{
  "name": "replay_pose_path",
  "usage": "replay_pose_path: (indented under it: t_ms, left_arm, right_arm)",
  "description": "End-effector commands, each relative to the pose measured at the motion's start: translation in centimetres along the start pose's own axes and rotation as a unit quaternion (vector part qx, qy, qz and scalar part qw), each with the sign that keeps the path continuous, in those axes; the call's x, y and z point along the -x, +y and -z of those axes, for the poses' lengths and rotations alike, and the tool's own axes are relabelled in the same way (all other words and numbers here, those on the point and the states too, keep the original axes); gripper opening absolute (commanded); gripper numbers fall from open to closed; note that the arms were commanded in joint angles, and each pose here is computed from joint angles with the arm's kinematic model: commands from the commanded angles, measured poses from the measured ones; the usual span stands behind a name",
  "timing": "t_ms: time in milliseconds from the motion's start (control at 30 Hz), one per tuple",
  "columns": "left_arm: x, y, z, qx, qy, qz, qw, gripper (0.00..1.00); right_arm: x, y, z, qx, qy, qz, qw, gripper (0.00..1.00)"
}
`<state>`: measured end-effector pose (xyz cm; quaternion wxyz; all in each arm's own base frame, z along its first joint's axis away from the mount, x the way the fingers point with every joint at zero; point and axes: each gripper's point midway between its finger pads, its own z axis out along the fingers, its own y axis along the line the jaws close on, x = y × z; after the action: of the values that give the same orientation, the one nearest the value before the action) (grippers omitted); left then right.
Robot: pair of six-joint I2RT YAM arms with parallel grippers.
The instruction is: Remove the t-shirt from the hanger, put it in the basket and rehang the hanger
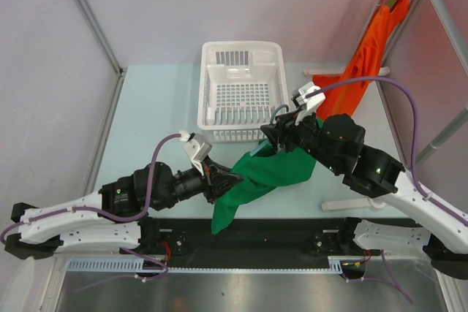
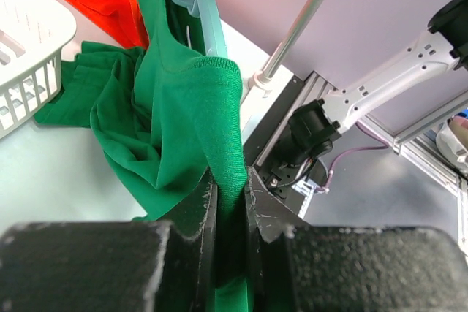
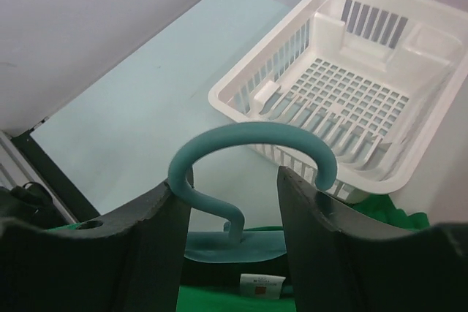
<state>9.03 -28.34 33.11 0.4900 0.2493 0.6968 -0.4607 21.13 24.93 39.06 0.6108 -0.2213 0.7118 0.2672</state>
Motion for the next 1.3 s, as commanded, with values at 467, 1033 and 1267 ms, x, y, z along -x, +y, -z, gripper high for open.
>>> replay_pose_path:
  t_ms: [467, 1033, 1267]
  left_arm:
    - [5.0, -3.5, 1.2, -0.070, -0.062, 0.029, 0.995, 0.06]
    - [-1.0, 5.6, 1.6, 0.140, -0.007, 0.020, 0.990, 0.00]
    - [1.8, 10.7, 7.2, 0.242, -0.135, 0.111, 0.954, 0.00]
  right_arm:
    - [0.8, -0.4, -0.5, -0.003, -0.050, -0.040, 0.998, 0.08]
    - [5.0, -8.4, 8.9, -0.178, -0.099, -0.054, 0.978, 0.00]
    - [3.7, -13.4, 14.2, -0.299, -0.159, -0.175, 0.925, 0.00]
